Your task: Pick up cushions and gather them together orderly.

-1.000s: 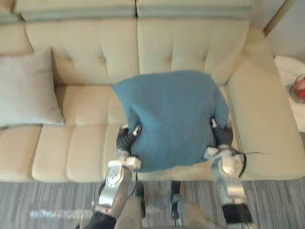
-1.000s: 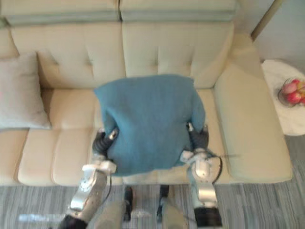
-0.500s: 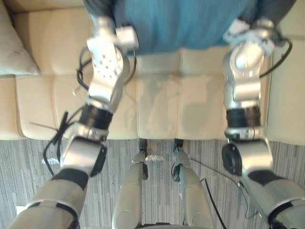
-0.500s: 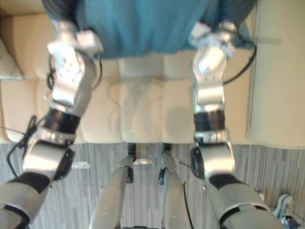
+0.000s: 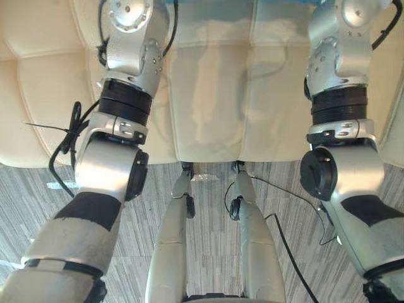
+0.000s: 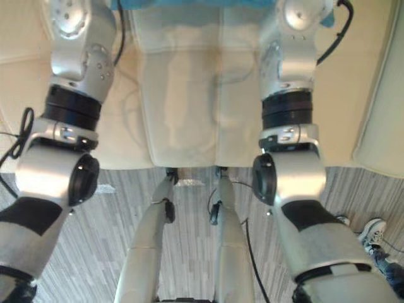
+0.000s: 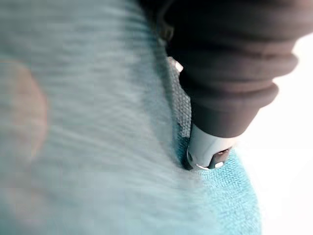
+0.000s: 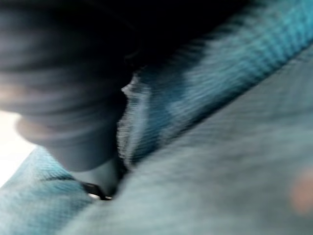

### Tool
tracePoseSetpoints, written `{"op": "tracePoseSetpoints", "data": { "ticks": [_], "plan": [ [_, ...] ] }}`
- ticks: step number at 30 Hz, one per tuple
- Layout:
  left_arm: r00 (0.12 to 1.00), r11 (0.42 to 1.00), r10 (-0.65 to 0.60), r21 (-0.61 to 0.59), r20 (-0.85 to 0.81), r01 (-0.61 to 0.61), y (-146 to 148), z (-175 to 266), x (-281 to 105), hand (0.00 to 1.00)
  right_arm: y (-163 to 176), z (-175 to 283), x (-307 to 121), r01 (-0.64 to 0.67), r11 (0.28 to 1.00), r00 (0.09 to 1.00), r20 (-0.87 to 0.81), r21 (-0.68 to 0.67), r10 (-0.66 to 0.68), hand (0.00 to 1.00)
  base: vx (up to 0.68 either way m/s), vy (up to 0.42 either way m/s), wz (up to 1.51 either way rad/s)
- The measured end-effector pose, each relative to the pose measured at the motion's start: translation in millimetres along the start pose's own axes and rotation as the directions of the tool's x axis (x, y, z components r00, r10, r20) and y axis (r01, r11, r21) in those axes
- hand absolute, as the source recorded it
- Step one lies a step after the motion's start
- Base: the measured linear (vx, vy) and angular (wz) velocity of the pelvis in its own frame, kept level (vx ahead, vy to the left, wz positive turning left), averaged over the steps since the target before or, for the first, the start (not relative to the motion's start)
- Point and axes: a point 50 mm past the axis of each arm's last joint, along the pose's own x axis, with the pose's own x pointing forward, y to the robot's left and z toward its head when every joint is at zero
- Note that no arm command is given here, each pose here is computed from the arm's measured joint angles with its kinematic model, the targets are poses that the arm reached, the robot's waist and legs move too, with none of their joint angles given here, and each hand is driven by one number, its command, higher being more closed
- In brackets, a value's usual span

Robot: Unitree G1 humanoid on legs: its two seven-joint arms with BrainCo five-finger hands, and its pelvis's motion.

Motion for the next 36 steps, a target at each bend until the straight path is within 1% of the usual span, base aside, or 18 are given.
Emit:
{"op": "tracePoseSetpoints", "data": {
  "ticks": [2, 5, 12, 14, 16, 18, 20, 22, 23, 24, 25, 26, 27, 29, 31, 34, 35, 36],
  "plan": [
    [1.000, 1.000, -0.003, -0.010, -0.023, 0.003, 2, -5, -1, 0.00, -4, -1, 2, -0.013, 1.000, 1.000, -0.015, 0.016, 0.014, 0.00, -0.03, 0.031, -0.07],
    [0.997, 0.999, 0.024, -0.022, -0.072, -0.026, 18, -19, -8, 0.00, -15, -9, 2, -0.022, 1.000, 0.999, -0.032, 0.008, 0.022, 0.00, -0.03, 0.032, -0.05],
    [0.979, 0.992, 0.115, -0.035, -0.169, -0.122, 70, -51, -38, 0.00, -65, -23, -16, -0.032, 0.999, 0.999, 0.001, -0.022, 0.032, 0.00, -0.03, 0.009, 0.09],
    [0.976, 0.990, 0.138, -0.017, -0.170, -0.143, 92, -54, -50, 0.00, -96, -18, -21, -0.001, 0.999, 0.999, 0.048, -0.034, 0.002, 0.00, -0.03, -0.038, 0.06],
    [0.977, 0.989, 0.143, -0.010, -0.159, -0.147, 102, -53, -56, 0.00, -126, -13, -24, 0.055, 0.997, 0.995, 0.083, -0.062, -0.050, 0.00, -0.02, -0.041, 0.11],
    [0.978, 0.989, 0.148, 0.017, -0.149, -0.147, 119, -52, -71, 0.00, -175, -10, -33, 0.134, 0.982, 0.987, 0.108, -0.129, -0.121, 0.00, 0.00, -0.043, 0.16],
    [0.974, 0.987, 0.161, 0.049, -0.159, -0.155, 135, -55, -88, 0.00, -204, -14, -48, 0.162, 0.971, 0.985, 0.088, -0.178, -0.148, 0.00, 0.02, -0.039, 0.10],
    [0.967, 0.986, 0.157, 0.080, -0.202, -0.143, 149, -65, -119, 0.00, -234, -21, -75, 0.140, 0.950, 0.990, 0.038, -0.279, -0.134, 0.00, 0.06, -0.041, 0.17],
    [0.962, 0.986, 0.157, 0.088, -0.224, -0.141, 151, -69, -130, 0.00, -241, -23, -84, 0.131, 0.945, 0.991, 0.018, -0.300, -0.131, 0.00, 0.10, -0.034, 0.36],
    [0.938, 0.986, 0.154, 0.107, -0.310, -0.126, 156, -84, -166, 0.00, -265, -33, -114, 0.112, 0.924, 0.987, -0.069, -0.366, -0.147, 0.00, 0.13, -0.041, 0.35],
    [0.924, 0.985, 0.160, 0.113, -0.349, -0.128, 160, -89, -183, 0.00, -274, -37, -128, 0.105, 0.916, 0.981, -0.110, -0.387, -0.159, 0.00, 0.14, -0.046, 0.42],
    [0.890, 0.982, 0.180, 0.129, -0.419, -0.137, 166, -97, -215, 0.00, -288, -48, -157, 0.090, 0.903, 0.963, -0.196, -0.420, -0.187, 0.00, 0.15, -0.053, 0.26],
    [0.872, 0.981, 0.184, 0.139, -0.454, -0.135, 168, -100, -231, 0.00, -293, -52, -169, 0.076, 0.897, 0.952, -0.235, -0.436, -0.195, 0.00, 0.15, -0.047, 0.26],
    [0.783, 0.974, 0.204, 0.199, -0.588, -0.104, 181, -109, -288, 0.00, -308, -64, -215, -0.004, 0.868, 0.901, -0.379, -0.496, -0.212, 0.00, 0.16, -0.052, 0.19],
    [0.700, 0.965, 0.233, 0.247, -0.675, -0.083, 193, -113, -324, 0.00, -315, -74, -251, -0.058, 0.859, 0.839, -0.491, -0.508, -0.233, 0.00, 0.12, -0.037, 0.16],
    [0.510, 0.941, 0.308, 0.338, -0.803, -0.036, 218, -113, -389, 0.00, -331, -91, -320, -0.120, 0.860, 0.652, -0.693, -0.496, -0.309, 0.00, 0.14, -0.012, 0.08],
    [0.480, 0.937, 0.316, 0.348, -0.819, -0.023, 220, -113, -398, 0.00, -333, -93, -330, -0.126, 0.861, 0.620, -0.717, -0.492, -0.319, 0.00, 0.15, 0.005, 0.00],
    [0.404, 0.925, 0.343, 0.379, -0.848, 0.010, 227, -111, -421, 0.00, -340, -96, -354, -0.143, 0.863, 0.535, -0.772, -0.484, -0.344, 0.00, 0.08, 0.012, -0.02]
  ]
}}
